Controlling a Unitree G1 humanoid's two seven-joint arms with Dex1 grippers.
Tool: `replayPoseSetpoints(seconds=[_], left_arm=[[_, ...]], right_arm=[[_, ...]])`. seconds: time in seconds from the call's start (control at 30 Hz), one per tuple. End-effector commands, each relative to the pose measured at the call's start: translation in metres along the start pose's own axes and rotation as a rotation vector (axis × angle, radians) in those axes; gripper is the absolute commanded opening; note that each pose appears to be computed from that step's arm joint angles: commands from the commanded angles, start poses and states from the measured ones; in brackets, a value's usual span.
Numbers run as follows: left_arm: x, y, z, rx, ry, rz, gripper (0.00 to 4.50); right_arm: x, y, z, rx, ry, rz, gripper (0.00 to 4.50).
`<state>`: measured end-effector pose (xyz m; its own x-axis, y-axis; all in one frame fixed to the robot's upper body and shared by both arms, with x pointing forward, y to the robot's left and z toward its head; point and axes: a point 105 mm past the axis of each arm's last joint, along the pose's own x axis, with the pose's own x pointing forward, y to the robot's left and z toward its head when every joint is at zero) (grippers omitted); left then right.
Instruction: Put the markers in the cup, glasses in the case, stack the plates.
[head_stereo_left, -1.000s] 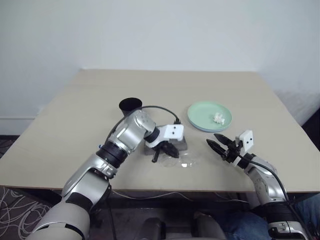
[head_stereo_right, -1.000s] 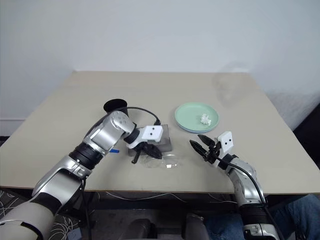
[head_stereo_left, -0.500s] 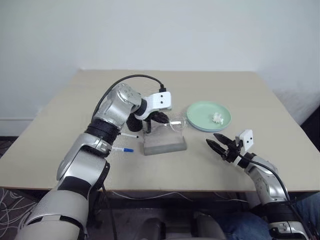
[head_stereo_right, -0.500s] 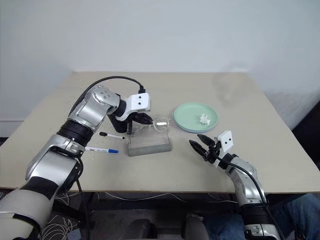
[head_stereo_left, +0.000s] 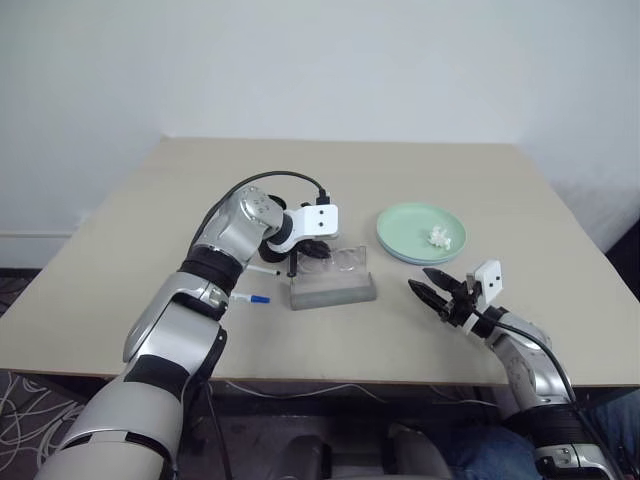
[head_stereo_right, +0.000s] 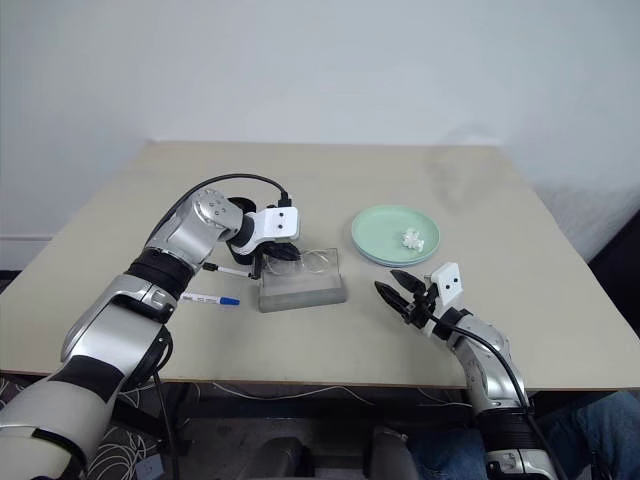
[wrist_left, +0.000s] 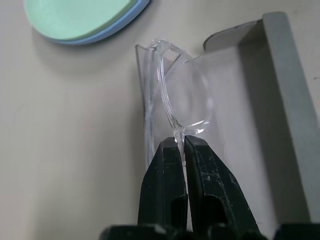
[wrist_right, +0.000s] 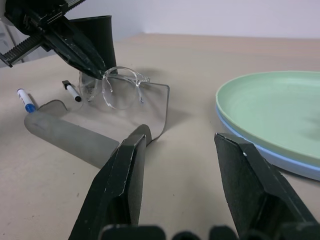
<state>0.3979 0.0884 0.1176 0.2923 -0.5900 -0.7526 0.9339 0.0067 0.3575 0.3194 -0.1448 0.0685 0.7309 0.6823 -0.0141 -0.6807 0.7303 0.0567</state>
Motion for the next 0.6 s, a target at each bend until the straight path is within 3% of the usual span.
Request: replayPoseSetpoints(seconds=[0.03,0.33,0.6], left_arm=[[0.002,-0.003,0.014,0.025,-0.026,-0.021,0.02],[-0.003,-0.001,0.019,0.041,-0.022,-0.007,0.02],[0.001,-0.014,0.009,0.031,0.025,-0.068,0.02]], right_arm=[[0.003,0.003,0.014,-0.031,-0.05,0.008,2.38],[0.002,0.005,0.013,-0.027,-0.048,0.01,2.38],[0.006,0.005,0.014,-0.03,-0.051,0.016,2.38]])
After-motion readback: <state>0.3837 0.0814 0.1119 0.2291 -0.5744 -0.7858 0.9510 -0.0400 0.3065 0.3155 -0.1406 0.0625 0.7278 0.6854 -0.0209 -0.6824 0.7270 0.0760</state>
